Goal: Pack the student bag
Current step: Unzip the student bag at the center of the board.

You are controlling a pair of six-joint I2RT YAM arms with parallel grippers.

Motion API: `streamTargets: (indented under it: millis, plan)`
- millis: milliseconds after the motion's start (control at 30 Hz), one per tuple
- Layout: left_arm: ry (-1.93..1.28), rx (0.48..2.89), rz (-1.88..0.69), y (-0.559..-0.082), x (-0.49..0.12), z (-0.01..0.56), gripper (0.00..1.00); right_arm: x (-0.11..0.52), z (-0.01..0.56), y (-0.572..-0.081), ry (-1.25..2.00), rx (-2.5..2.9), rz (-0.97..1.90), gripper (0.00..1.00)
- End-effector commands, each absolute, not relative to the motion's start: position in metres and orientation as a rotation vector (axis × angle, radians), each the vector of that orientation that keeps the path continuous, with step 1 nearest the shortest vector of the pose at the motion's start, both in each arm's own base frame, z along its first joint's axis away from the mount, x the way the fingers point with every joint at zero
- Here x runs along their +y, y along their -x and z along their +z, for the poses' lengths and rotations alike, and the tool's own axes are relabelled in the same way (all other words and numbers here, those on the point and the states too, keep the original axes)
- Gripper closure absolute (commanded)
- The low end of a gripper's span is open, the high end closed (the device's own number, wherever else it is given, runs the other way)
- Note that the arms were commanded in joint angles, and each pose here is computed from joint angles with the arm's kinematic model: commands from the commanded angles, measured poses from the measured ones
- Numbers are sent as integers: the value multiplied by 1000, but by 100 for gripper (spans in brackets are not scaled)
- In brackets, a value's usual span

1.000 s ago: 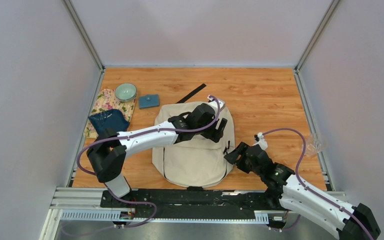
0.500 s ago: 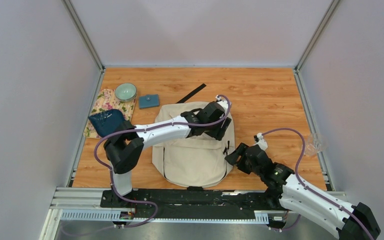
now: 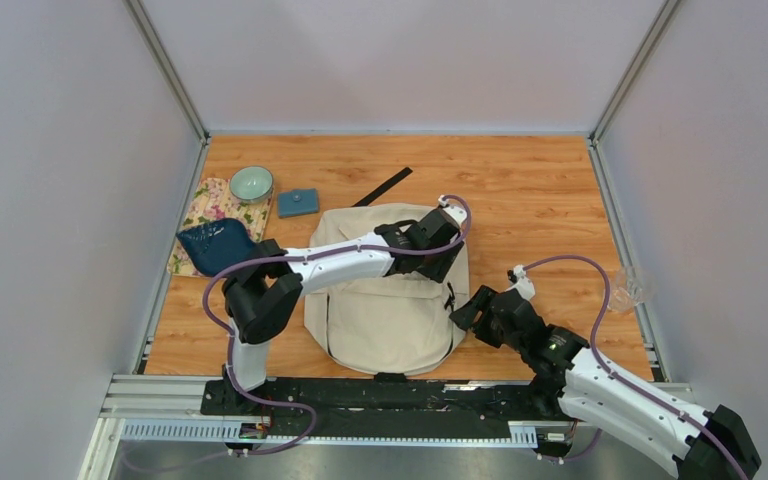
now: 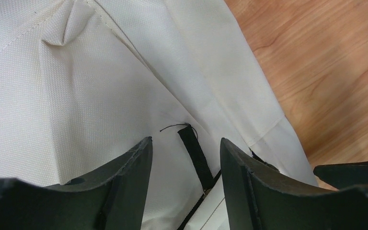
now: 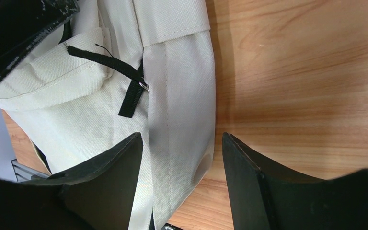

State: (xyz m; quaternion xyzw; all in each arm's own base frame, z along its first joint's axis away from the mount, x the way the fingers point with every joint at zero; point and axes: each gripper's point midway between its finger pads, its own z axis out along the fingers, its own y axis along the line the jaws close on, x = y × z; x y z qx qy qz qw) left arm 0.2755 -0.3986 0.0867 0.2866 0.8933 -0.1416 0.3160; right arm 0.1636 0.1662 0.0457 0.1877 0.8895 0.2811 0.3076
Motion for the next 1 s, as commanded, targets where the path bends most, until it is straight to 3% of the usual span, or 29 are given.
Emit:
streamTargets:
  millis: [0,400,533,800,967]
  plan:
    - [-811,2351,-244,-268,-392,83,38,169,63,-170,-473,2313,759,36]
    - [-866,2341,-80,-270,-389,68,45,161,66,-169,-485,2294,741,36]
    - [-872,2328,-30,-275,-387,66,55,159,67,-167,-486,2291,739,36]
    - [-884,2309,43,-283,-383,62,64,157,66,-167,-496,2288,735,36]
    - [-893,2307,69,-284,-380,59,79,157,67,-167,-500,2285,737,36]
